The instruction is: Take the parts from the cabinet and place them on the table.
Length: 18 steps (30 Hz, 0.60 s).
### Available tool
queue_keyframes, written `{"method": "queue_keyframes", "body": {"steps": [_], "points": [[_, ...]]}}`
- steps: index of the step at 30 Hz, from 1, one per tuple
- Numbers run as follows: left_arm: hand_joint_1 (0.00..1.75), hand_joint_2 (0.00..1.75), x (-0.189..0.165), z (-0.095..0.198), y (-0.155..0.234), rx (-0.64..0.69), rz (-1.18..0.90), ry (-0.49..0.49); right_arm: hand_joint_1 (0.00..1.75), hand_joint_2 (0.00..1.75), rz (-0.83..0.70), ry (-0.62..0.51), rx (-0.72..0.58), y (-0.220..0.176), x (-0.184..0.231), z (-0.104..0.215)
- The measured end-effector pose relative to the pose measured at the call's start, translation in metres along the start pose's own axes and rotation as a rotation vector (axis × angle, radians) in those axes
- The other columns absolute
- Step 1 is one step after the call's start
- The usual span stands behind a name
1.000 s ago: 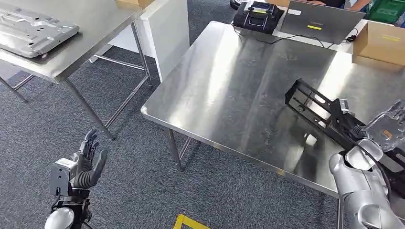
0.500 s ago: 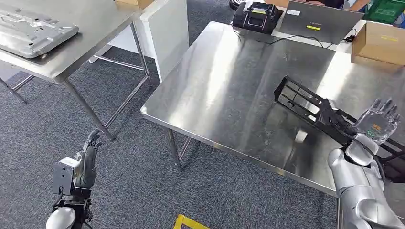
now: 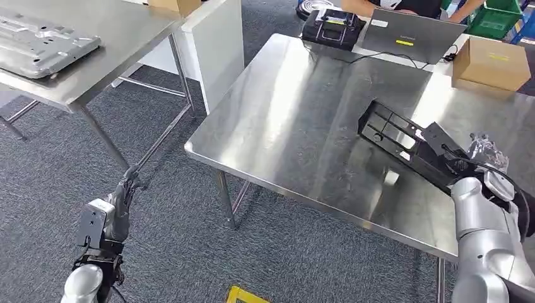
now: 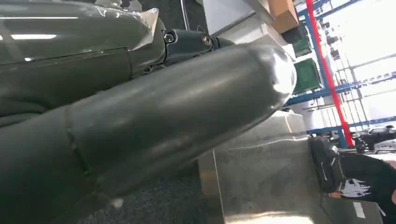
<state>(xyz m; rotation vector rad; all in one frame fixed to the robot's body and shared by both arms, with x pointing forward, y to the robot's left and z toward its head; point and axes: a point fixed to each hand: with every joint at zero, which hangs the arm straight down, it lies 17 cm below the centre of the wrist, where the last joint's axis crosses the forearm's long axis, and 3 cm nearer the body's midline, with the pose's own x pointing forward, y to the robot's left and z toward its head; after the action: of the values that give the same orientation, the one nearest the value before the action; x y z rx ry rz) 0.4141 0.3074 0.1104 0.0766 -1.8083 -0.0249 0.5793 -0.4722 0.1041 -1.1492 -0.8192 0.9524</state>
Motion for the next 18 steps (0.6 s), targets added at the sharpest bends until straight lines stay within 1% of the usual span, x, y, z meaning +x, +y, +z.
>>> {"method": "queue_keyframes", "body": {"steps": [6, 10, 11, 13, 15, 17, 18], "points": [[0.00, 0.00, -0.001, 0.000, 0.004, 0.008, -0.005, 0.006, 0.00, 0.00, -0.029, -0.047, 0.055, 0.004, 0.016, 0.000], [0.00, 0.00, -0.003, 0.001, 0.004, 0.005, -0.003, 0.015, 0.00, 0.00, -0.019, -0.038, 0.019, -0.002, 0.021, 0.000], [0.00, 0.00, -0.003, 0.002, 0.004, 0.006, -0.002, 0.017, 0.00, 0.00, -0.014, -0.025, -0.013, -0.007, 0.020, -0.001], [0.00, 0.00, -0.003, 0.004, 0.003, 0.007, -0.001, 0.019, 0.00, 0.00, 0.009, 0.012, -0.126, -0.024, 0.014, 0.000], [0.00, 0.00, -0.005, 0.007, 0.002, 0.008, 0.003, 0.023, 0.00, 0.00, 0.028, 0.033, -0.270, -0.043, 0.013, 0.006], [0.00, 0.00, -0.005, 0.008, 0.000, 0.008, 0.007, 0.023, 0.00, 0.00, 0.042, 0.024, -0.425, -0.069, 0.017, 0.019], [0.00, 0.00, -0.005, 0.009, -0.001, 0.008, 0.009, 0.024, 0.00, 0.00, 0.040, 0.012, -0.510, -0.089, 0.021, 0.028]]}}
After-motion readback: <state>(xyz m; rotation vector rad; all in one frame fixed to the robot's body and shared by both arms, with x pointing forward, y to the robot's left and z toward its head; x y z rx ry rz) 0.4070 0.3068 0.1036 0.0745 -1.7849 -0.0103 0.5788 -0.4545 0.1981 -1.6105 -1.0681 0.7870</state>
